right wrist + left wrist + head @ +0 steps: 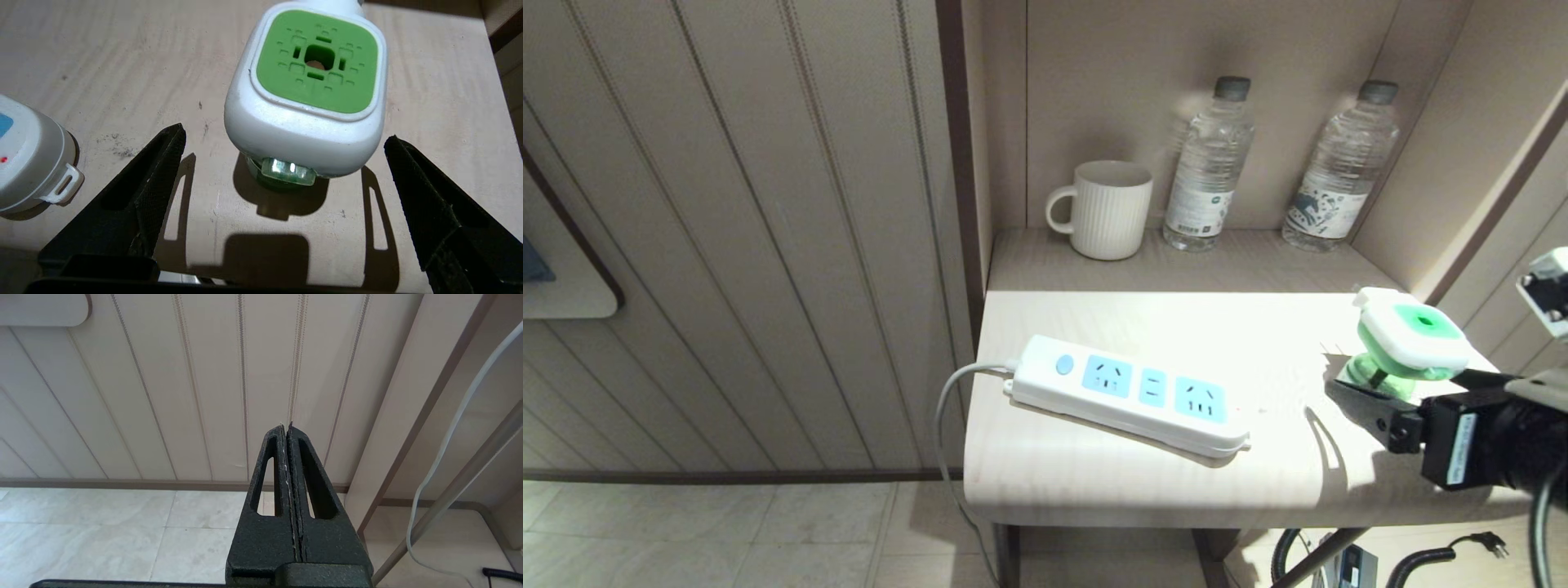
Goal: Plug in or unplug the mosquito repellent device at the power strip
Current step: Pick up the mosquito repellent liquid
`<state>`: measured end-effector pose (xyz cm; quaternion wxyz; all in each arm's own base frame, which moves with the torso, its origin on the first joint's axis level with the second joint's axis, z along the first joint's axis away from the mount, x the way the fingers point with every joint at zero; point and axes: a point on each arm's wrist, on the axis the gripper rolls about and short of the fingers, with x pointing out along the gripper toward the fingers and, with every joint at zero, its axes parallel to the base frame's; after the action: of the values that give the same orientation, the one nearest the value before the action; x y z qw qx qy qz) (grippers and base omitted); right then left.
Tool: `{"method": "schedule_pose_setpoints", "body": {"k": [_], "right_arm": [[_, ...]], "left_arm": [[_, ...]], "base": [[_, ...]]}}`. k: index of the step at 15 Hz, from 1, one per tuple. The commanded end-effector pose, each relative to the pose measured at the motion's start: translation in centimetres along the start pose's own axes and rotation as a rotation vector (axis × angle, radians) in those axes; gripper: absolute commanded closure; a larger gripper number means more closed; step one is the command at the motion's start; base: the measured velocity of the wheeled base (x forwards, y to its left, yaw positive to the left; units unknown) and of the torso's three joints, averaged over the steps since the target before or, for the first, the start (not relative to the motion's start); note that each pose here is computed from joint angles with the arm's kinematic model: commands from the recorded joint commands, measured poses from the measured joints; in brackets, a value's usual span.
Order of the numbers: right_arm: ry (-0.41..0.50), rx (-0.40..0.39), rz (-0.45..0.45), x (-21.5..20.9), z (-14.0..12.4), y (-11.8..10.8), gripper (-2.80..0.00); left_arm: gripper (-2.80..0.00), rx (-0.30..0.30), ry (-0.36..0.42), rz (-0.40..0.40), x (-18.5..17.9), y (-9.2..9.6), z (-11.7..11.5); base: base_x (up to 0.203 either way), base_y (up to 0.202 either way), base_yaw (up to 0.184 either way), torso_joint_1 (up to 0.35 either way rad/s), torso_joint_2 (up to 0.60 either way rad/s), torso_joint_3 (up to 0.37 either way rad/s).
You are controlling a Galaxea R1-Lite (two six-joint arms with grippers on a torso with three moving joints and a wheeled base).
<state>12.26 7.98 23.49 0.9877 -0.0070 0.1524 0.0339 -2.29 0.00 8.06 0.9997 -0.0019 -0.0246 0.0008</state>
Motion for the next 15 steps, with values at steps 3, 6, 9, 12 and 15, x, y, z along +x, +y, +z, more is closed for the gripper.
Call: {"method": "schedule_pose_setpoints", "body": {"k": [3, 6, 9, 12, 15], "right_arm": [[-0.092, 0.039, -0.014, 0.4, -0.1, 0.1, -2.8], [-0.099, 0.041, -0.027, 0.3, -0.1, 0.0, -2.8], [-0.107, 0.048, -0.032, 0.4, 0.2, 0.0, -2.8], [-0.155, 0.071, -0.028, 0.9, 0.6, 0.3, -2.8], [-0.156, 0.048, -0.034, 1.5, 0.1, 0.7, -2.8]], "left_arm": [[0.0, -0.001, -0.001, 0.001, 0.0, 0.0, 0.0], [0.0, -0.002, -0.001, 0.001, 0.0, 0.0, 0.0], [0.0, -0.002, -0.002, 0.0, 0.0, 0.0, 0.0], [0.0, -0.002, -0.001, 0.0, 0.0, 0.0, 0.0], [0.0, -0.004, -0.002, 0.0, 0.0, 0.0, 0.0]], "base": [[0.0, 0.0, 0.0, 0.0, 0.0, 0.0], [0.0, 0.0, 0.0, 0.0, 0.0, 0.0], [0.0, 0.0, 0.0, 0.0, 0.0, 0.0], [0.0, 0.0, 0.0, 0.0, 0.0, 0.0], [0.0, 0.0, 0.0, 0.0, 0.0, 0.0]]}}
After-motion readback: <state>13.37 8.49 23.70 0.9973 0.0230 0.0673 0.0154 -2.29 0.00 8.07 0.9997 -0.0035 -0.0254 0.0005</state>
